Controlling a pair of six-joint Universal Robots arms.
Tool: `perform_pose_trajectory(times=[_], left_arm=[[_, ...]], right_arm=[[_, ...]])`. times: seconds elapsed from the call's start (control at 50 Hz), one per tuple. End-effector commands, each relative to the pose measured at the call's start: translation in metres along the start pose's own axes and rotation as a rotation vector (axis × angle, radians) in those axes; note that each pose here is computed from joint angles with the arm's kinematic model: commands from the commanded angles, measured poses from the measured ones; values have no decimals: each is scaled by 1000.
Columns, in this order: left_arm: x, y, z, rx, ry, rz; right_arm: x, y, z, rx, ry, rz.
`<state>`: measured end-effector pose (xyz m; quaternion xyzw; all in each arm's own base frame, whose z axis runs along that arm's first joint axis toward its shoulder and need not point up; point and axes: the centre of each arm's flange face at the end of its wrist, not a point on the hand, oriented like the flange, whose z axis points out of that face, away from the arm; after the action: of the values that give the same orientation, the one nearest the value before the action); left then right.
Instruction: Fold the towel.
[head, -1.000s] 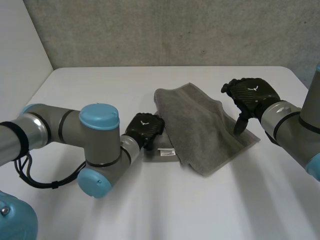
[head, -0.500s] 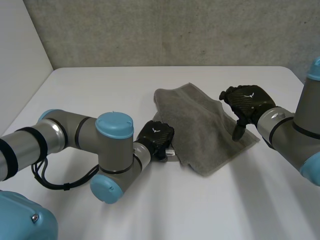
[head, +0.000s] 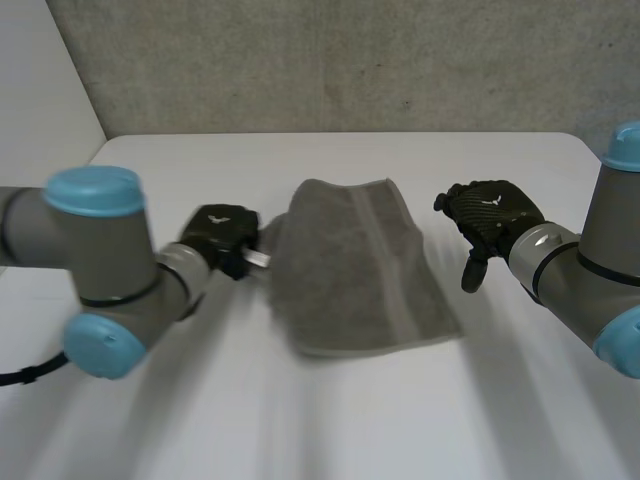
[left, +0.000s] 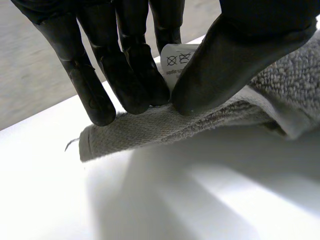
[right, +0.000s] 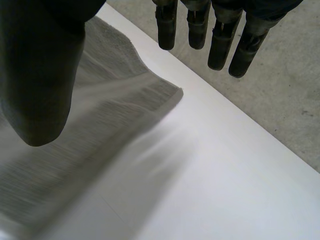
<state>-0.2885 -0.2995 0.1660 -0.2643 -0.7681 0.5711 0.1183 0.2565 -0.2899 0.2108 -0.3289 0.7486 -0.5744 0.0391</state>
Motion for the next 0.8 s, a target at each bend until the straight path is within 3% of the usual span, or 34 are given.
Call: perform_pose_trajectory(times=[0.02, 0.08, 0.16, 0.48, 0.8], left_arm=[[-71, 4, 5, -11, -130, -57], [-94, 9, 9, -15, -144, -81], [-100, 13, 9, -21, -124, -95], [-71, 34, -11, -95, -31, -120], [-65, 50, -19, -149, -26, -143]], right_arm=[[-1, 2, 1, -5, -2, -3], [-5, 7, 1, -19, -18, -4], [-24, 11, -1, -36, -66, -24], [-114, 33, -40, -30, -338, -75], [-133, 56, -25, -8, -362, -26]])
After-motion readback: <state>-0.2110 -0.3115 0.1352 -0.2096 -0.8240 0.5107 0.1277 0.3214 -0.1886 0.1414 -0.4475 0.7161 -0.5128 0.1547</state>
